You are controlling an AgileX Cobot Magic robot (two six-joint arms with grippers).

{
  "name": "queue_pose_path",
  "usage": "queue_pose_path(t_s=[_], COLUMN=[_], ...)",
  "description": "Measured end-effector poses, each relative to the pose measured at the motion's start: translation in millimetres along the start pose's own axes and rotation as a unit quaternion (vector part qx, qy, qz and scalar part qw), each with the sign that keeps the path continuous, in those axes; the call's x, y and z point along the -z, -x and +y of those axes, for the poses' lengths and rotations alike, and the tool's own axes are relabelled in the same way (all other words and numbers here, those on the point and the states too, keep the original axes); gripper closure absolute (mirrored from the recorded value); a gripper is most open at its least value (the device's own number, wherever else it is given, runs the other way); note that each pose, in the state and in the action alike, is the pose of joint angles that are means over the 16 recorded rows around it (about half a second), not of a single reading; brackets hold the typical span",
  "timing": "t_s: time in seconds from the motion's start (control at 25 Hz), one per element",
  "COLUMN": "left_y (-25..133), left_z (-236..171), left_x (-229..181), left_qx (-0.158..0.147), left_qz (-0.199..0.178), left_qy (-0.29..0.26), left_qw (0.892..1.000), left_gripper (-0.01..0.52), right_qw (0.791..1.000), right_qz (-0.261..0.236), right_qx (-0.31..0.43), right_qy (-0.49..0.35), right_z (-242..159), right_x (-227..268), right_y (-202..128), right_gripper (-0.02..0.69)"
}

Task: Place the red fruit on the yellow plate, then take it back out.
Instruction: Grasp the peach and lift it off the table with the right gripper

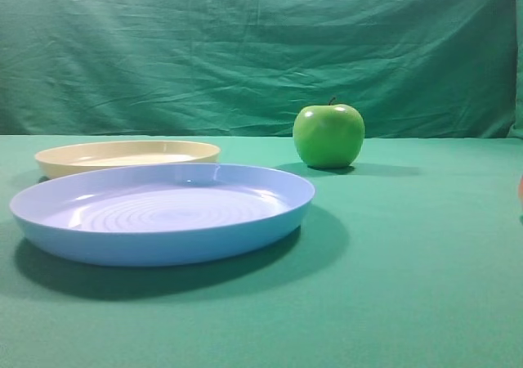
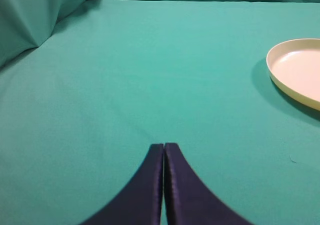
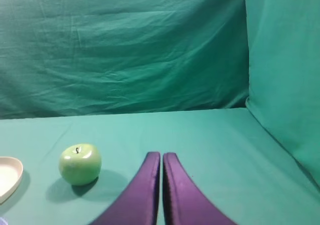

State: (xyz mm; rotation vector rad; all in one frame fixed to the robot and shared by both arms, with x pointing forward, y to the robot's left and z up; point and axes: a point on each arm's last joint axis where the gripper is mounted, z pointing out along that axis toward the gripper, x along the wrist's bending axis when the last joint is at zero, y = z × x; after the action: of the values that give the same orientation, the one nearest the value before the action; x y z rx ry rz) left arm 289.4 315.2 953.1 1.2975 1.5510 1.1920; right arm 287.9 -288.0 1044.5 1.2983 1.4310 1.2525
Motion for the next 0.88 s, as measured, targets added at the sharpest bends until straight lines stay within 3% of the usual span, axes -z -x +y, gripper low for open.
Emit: queue_pose_path(t_s=[0.36, 0.88], left_y=[0.0, 0.0], left_z=[0.0, 0.0], left_x=[0.0, 0.0], left_qx=[0.000, 0.000], left_qz=[0.000, 0.000], left_qy=[0.000, 0.000], left_qw=[1.000, 1.000], left_gripper=[0.514, 0.514], right_qw=[0.980, 0.892], right_qz=[0.064, 0.155], right_qx=[-0.006, 0.083], right_qy=[-0.187, -0.417], right_z=[20.1, 23.5], right_x=[-30.4, -109.6], right_y=[-10.4, -32.7], right_gripper=[0.665, 0.650])
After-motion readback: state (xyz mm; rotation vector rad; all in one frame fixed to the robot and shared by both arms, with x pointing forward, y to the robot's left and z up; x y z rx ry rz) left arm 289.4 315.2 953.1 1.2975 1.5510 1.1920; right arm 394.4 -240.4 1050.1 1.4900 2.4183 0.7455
